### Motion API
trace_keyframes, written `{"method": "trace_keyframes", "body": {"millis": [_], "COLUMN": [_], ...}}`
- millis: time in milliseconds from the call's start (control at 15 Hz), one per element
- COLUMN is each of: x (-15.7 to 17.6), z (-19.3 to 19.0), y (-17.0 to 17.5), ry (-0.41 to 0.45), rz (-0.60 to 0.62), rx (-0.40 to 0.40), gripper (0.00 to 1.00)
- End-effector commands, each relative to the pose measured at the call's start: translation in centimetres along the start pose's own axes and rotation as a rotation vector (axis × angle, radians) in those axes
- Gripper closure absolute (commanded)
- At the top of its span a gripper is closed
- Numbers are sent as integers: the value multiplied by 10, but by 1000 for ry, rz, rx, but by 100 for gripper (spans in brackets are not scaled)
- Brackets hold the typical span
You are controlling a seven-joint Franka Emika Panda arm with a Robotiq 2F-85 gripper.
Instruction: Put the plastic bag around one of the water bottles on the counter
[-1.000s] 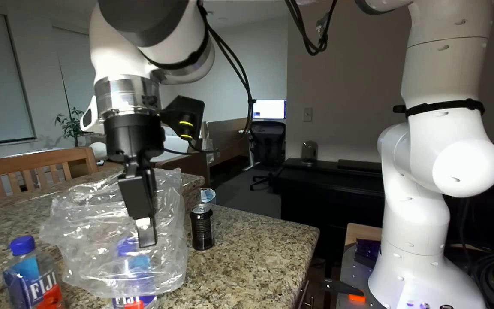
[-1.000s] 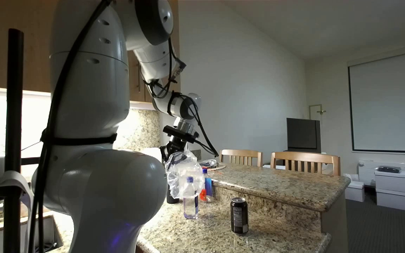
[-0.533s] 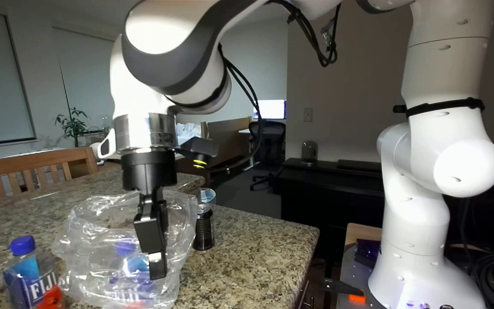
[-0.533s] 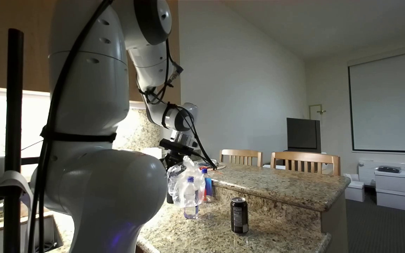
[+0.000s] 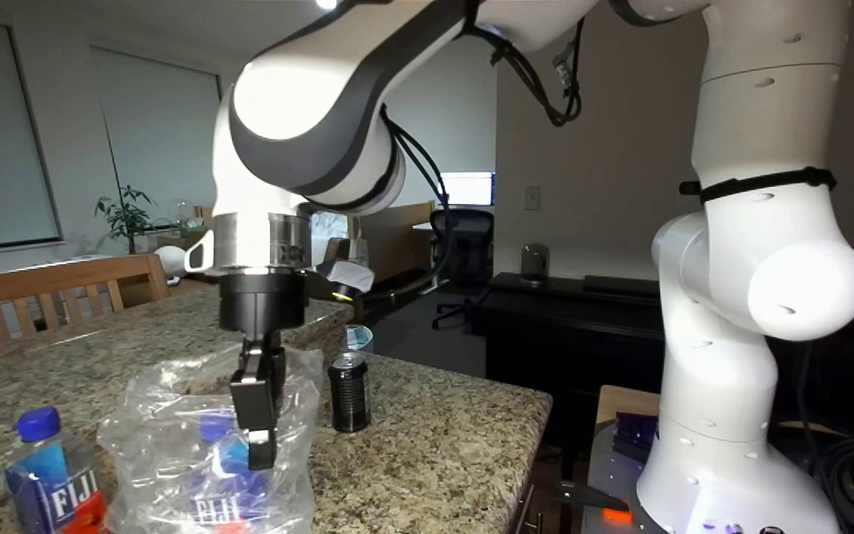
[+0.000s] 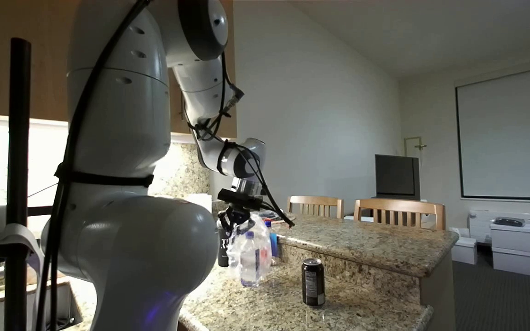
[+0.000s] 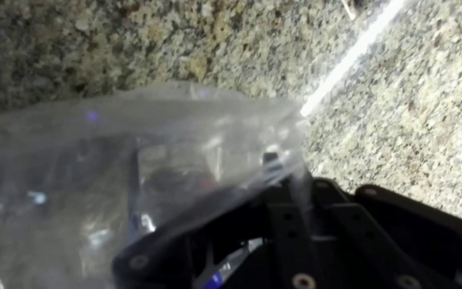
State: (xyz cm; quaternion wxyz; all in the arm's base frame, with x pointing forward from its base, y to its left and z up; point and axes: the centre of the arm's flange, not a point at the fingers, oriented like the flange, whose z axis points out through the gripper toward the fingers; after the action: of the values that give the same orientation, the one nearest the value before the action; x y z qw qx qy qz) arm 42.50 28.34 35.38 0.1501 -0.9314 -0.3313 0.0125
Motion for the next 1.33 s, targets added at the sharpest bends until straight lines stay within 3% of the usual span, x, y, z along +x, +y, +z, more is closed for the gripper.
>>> {"method": "trace_keyframes", "body": {"millis": [0,333,800,933,1267], "x": [29,50,45,45,44], "z": [-12,-14,-13,-20,-38], "y": [10,11,-11,-25,-48], "ry": [65,92,94,97,92], "rz": [-61,-103,-132,-143,-151], "rx": [-70,-79,-19,2,-31], "gripper": [91,91,91,66,37]}}
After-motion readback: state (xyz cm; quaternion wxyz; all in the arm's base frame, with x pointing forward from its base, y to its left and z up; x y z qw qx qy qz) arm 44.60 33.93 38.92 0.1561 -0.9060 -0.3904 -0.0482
